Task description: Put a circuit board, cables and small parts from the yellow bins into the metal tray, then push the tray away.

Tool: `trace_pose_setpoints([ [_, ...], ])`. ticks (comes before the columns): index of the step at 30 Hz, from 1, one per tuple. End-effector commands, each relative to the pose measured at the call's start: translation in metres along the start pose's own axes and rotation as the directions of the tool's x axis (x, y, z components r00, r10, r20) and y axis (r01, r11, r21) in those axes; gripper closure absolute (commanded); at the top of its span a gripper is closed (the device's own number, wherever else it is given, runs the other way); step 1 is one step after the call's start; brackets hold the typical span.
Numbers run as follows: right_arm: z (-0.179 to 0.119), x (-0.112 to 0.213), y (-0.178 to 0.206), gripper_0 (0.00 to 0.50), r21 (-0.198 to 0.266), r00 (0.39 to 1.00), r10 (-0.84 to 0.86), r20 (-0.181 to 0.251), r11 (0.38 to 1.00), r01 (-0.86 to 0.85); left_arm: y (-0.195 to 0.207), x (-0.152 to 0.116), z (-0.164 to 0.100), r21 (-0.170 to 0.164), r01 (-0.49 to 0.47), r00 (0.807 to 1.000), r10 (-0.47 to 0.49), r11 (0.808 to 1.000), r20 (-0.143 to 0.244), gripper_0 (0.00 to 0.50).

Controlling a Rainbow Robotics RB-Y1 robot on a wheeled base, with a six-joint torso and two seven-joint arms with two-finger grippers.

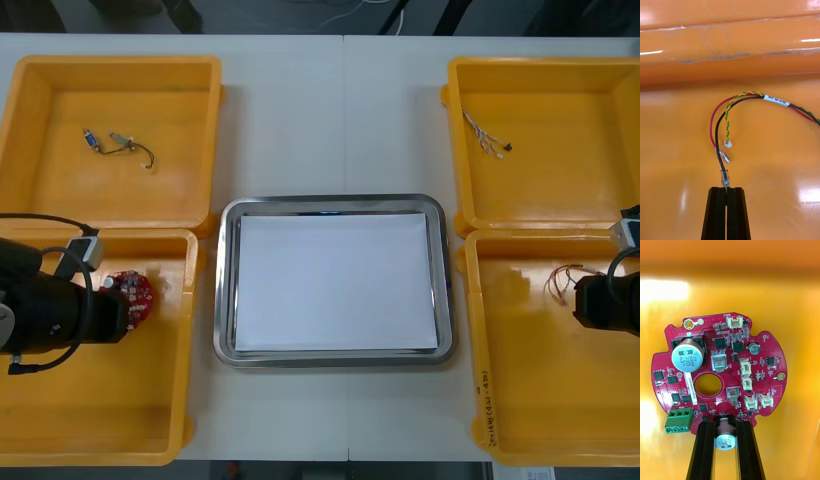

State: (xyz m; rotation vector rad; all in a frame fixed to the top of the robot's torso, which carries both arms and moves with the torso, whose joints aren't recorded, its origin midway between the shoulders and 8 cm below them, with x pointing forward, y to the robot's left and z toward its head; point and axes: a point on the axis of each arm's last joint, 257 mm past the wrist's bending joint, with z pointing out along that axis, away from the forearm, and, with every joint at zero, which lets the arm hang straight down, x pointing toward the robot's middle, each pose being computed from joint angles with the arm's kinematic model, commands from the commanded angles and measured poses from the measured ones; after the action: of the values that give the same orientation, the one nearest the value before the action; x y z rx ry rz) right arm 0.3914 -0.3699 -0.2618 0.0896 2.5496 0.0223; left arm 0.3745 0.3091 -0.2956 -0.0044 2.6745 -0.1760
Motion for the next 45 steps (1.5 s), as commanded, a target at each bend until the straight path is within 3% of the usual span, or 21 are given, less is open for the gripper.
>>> trace_pose_setpoints([
  [1, -0.026, 0.007, -0.012, 0.500, 0.027, 0.999, -0.039, 0.017, 0.999, 0.039, 0.015, 0.015, -0.018, -0.022, -0.058, 0.998, 0.058, 0.998, 0.001, 0.500],
  [16, -0.052, 0.062, 0.004, 0.500, 0.000, 0.999, -0.034, -0.026, 0.999, 0.034, 0.043, 0.053, -0.019, -0.033, -0.083, 0.996, 0.084, 0.996, 0.026, 0.500],
  [22, -0.058, 0.079, 0.020, 0.500, -0.030, 0.999, -0.011, -0.039, 1.000, 0.009, 0.049, 0.059, -0.019, -0.047, -0.096, 0.995, 0.098, 0.994, 0.032, 0.500],
  [32, -0.073, 0.099, 0.034, 0.500, -0.038, 0.996, 0.004, -0.084, 0.999, -0.008, 0.050, 0.056, -0.019, -0.050, -0.102, 0.994, 0.104, 0.994, 0.038, 0.500],
  [33, -0.074, 0.101, 0.035, 0.500, -0.041, 0.996, 0.006, -0.086, 0.999, -0.010, 0.048, 0.056, -0.019, -0.047, -0.100, 0.994, 0.102, 0.994, 0.038, 0.470],
  [34, -0.075, 0.102, 0.036, 0.500, -0.043, 0.996, 0.007, -0.087, 0.999, -0.011, 0.048, 0.055, -0.019, -0.046, -0.099, 0.994, 0.101, 0.994, 0.040, 0.378],
  [35, -0.075, 0.105, 0.036, 0.500, -0.043, 0.996, 0.009, -0.092, 0.999, -0.013, 0.048, 0.055, -0.019, -0.045, -0.099, 0.994, 0.101, 0.994, 0.041, 0.155],
  [36, -0.076, 0.107, 0.036, 0.500, -0.042, 0.996, 0.008, -0.094, 0.999, -0.012, 0.048, 0.053, -0.019, -0.048, -0.101, 0.994, 0.103, 0.994, 0.045, 0.000],
  [45, -0.076, 0.117, 0.038, 0.500, -0.052, 0.994, 0.030, -0.108, 0.998, -0.036, 0.048, 0.047, -0.021, -0.047, -0.096, 0.994, 0.099, 0.994, 0.056, 0.000],
])
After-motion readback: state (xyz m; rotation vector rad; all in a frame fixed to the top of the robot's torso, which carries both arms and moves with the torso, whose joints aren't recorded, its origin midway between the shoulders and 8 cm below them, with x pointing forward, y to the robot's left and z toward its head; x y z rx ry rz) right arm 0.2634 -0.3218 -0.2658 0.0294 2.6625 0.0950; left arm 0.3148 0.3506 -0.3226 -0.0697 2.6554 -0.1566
